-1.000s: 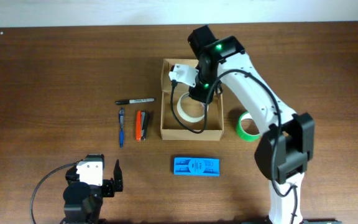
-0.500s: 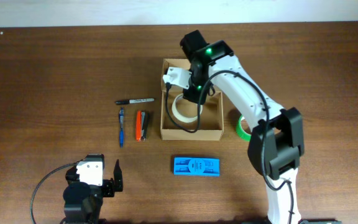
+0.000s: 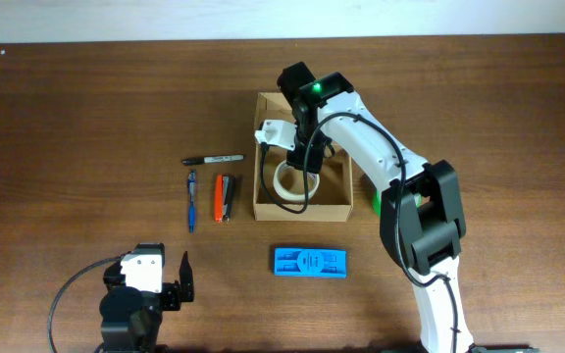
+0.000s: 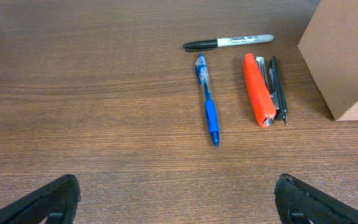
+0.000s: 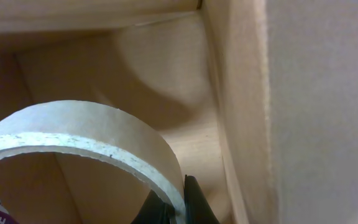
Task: Pack container
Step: 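Carry the white tape roll into the box and release it, then move right gripper to the green tape roll and grasp its rim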
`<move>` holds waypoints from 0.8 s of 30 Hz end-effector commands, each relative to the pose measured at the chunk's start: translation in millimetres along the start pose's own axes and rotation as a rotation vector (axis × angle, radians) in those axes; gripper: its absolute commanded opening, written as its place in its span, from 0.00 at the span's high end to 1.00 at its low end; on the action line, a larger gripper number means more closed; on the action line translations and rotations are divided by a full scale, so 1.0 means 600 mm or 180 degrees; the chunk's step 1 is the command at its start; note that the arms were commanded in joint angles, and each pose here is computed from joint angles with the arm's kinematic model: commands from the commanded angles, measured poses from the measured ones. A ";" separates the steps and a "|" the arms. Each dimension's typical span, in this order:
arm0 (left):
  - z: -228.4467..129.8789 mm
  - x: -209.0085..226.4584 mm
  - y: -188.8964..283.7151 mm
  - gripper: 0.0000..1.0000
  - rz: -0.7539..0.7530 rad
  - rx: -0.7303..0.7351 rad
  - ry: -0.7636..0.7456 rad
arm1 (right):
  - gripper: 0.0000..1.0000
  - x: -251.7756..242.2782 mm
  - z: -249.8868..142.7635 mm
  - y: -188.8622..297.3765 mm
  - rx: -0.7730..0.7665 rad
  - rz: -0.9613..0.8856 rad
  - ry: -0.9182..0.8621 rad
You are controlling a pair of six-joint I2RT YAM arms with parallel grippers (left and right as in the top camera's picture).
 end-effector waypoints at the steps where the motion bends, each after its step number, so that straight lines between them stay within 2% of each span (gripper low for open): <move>1: -0.003 0.001 -0.001 0.00 0.0003 -0.0002 -0.0060 | 0.94 0.005 -0.002 -0.011 0.0051 0.0051 0.0028; 3: -0.003 0.001 -0.001 0.00 0.0003 -0.0002 -0.0060 | 0.83 0.005 -0.002 -0.011 0.0051 0.0051 0.0028; 4: -0.003 0.001 -0.001 0.00 0.0003 -0.0002 -0.0060 | 0.82 0.005 -0.002 -0.011 0.0051 0.0051 0.0028; 16: -0.003 0.001 -0.001 0.00 0.0003 -0.0002 -0.0060 | 0.71 0.005 -0.001 -0.004 0.0035 0.0032 0.0031; 20: -0.003 0.001 -0.001 0.00 0.0003 -0.0002 -0.0060 | 0.71 0.006 0.015 0.036 -0.0125 -0.0039 0.0058; 24: -0.003 0.001 -0.001 0.00 0.0003 -0.0002 -0.0060 | 0.67 0.016 0.038 0.114 -0.0415 -0.0152 0.0108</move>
Point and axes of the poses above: each gripper's point midway between its finger pads, its own y axis back along the fingers, its own x axis along the line the jaws close on, z = x × y, the point moved 4 cm from there along y, back along the fingers, and after that the axes turned 7 degrees about y, right-handed, at the moved point
